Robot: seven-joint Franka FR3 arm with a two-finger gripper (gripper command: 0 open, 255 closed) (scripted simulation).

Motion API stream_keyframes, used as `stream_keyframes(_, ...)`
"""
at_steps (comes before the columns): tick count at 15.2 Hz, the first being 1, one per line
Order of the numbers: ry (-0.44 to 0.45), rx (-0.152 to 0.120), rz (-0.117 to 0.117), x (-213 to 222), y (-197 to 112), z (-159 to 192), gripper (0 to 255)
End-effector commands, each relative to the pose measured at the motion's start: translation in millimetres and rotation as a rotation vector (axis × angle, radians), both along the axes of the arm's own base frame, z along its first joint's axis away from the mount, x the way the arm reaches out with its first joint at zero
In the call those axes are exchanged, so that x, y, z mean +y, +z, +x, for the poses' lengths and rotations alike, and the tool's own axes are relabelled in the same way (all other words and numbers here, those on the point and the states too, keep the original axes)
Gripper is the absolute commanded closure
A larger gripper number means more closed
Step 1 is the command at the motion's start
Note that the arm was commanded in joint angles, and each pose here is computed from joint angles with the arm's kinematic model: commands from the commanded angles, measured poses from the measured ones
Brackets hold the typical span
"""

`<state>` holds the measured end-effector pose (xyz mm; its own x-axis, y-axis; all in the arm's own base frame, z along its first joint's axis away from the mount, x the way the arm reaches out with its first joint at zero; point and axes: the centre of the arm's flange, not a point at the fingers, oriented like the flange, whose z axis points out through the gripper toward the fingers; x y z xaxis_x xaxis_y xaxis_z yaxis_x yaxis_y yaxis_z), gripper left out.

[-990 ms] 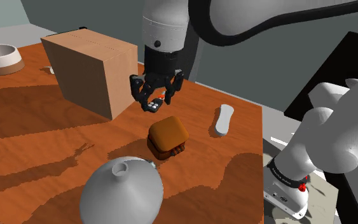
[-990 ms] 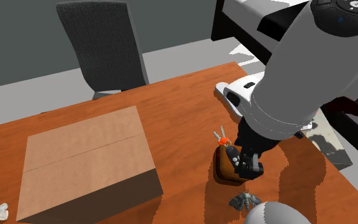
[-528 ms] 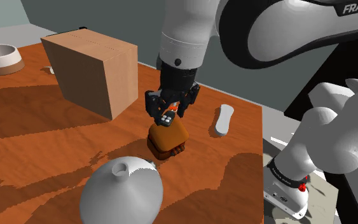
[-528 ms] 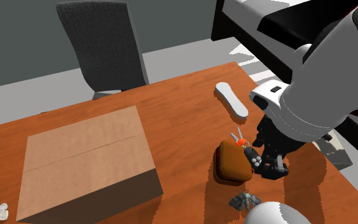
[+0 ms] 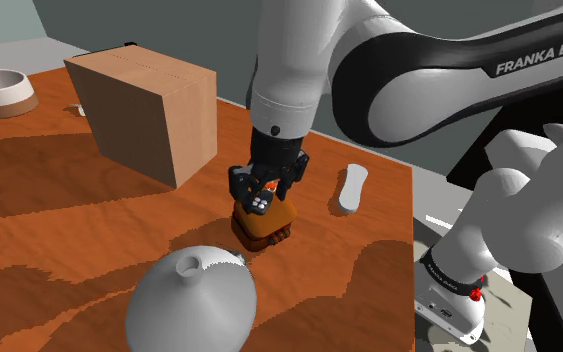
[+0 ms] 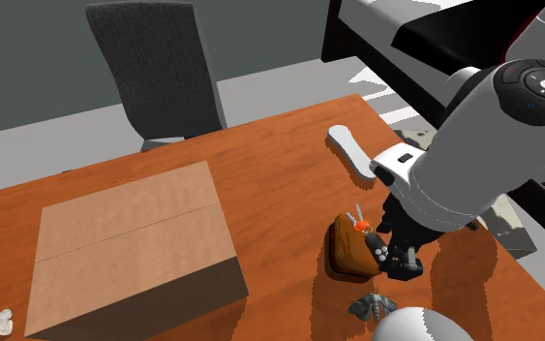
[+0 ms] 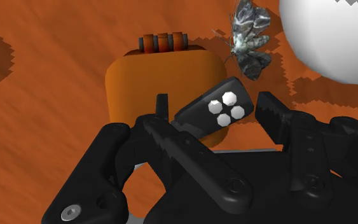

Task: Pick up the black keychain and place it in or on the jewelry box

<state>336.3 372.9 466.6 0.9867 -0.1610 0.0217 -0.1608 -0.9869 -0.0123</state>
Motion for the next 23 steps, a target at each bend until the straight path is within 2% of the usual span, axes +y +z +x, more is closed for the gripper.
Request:
stream_keyframes(1, 0.000, -0.001, 0.000, 0, -9, -1, 255)
stream_keyframes(4, 0.000, -0.001, 0.000, 0, -25, -1, 255)
stream_keyframes(12, 0.000, 0.000, 0.000, 0, -25, -1, 255)
stream_keyframes(13, 0.000, 0.000, 0.000, 0, -25, -1, 0)
stream_keyframes(18, 0.000, 0.000, 0.000, 0, -25, -1, 0)
stream_keyframes(22, 0.000, -0.001, 0.000, 0, 25, -2, 0)
stream_keyframes(23, 0.000, -0.001, 0.000, 0, 25, -2, 0)
